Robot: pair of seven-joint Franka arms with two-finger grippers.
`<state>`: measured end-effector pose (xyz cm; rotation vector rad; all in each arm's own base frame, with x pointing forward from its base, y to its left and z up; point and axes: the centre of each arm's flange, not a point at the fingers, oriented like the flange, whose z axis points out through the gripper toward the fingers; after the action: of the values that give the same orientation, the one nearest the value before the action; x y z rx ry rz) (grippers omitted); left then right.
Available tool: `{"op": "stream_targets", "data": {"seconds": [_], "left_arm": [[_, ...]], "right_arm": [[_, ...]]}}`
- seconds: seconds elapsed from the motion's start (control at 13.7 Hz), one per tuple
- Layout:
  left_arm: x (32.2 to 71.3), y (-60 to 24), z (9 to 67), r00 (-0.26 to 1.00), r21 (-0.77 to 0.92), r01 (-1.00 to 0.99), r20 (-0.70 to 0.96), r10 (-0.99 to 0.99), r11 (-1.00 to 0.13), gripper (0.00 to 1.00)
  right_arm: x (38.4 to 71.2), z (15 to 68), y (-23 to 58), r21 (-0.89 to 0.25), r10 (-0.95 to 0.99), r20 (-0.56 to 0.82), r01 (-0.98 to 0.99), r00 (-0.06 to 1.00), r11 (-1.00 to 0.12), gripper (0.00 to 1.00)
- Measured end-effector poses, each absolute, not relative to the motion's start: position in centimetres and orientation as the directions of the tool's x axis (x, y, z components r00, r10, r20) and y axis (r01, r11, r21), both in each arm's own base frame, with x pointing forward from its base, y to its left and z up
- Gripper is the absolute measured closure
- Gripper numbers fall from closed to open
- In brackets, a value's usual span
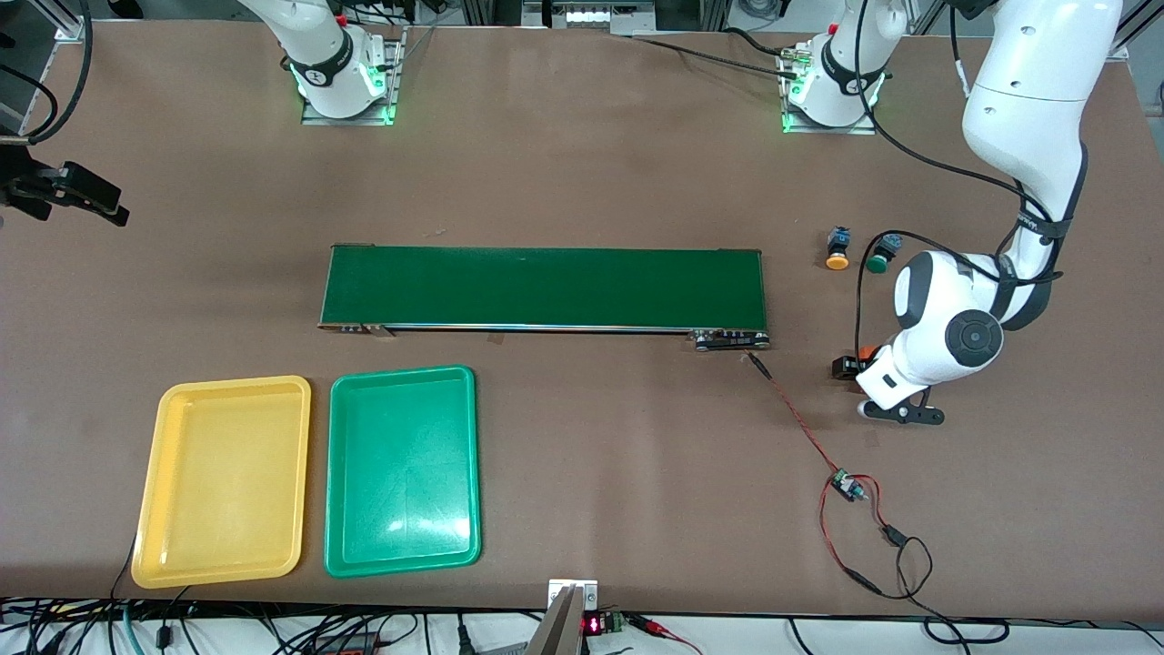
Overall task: Sort buttons by color to trays
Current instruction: 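Grasp the orange cylinder with the left gripper and lift it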
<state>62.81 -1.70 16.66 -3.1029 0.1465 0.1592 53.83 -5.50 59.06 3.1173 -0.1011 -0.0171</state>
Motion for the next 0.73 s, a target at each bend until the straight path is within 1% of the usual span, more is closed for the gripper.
{"op": "stream_targets", "data": {"seconds": [0.15,0.29,0.44,0.59,0.73], "left_arm": [[62.9,-1.7,17.1,0.99,-0.027,-0.098,-0.103,-0.095,-0.995,0.49],[62.6,-1.8,17.7,0.984,-0.028,-0.104,-0.145,-0.099,-0.994,0.5],[63.1,-3.0,20.3,0.971,-0.02,-0.142,-0.197,-0.135,-0.99,0.5],[64.0,-6.8,24.8,0.929,0.028,-0.273,-0.252,-0.271,-0.962,0.5],[64.0,-11.5,28.7,0.861,0.091,-0.423,-0.271,-0.431,-0.902,0.5]], "right_arm": [[53.8,59.1,-5.5,0.023,-0.065,-0.011,-0.065,0.998,-0.998,0.0],[53.8,59.1,-5.5,0.023,-0.065,-0.011,-0.065,0.998,-0.998,0.0],[53.8,59.1,-5.5,0.023,-0.066,-0.012,-0.066,0.998,-0.998,0.0],[53.8,59.1,-5.5,0.023,-0.066,-0.012,-0.066,0.998,-0.998,0.0],[53.8,59.1,-5.5,0.023,-0.066,-0.012,-0.065,0.998,-0.998,0.0]]}}
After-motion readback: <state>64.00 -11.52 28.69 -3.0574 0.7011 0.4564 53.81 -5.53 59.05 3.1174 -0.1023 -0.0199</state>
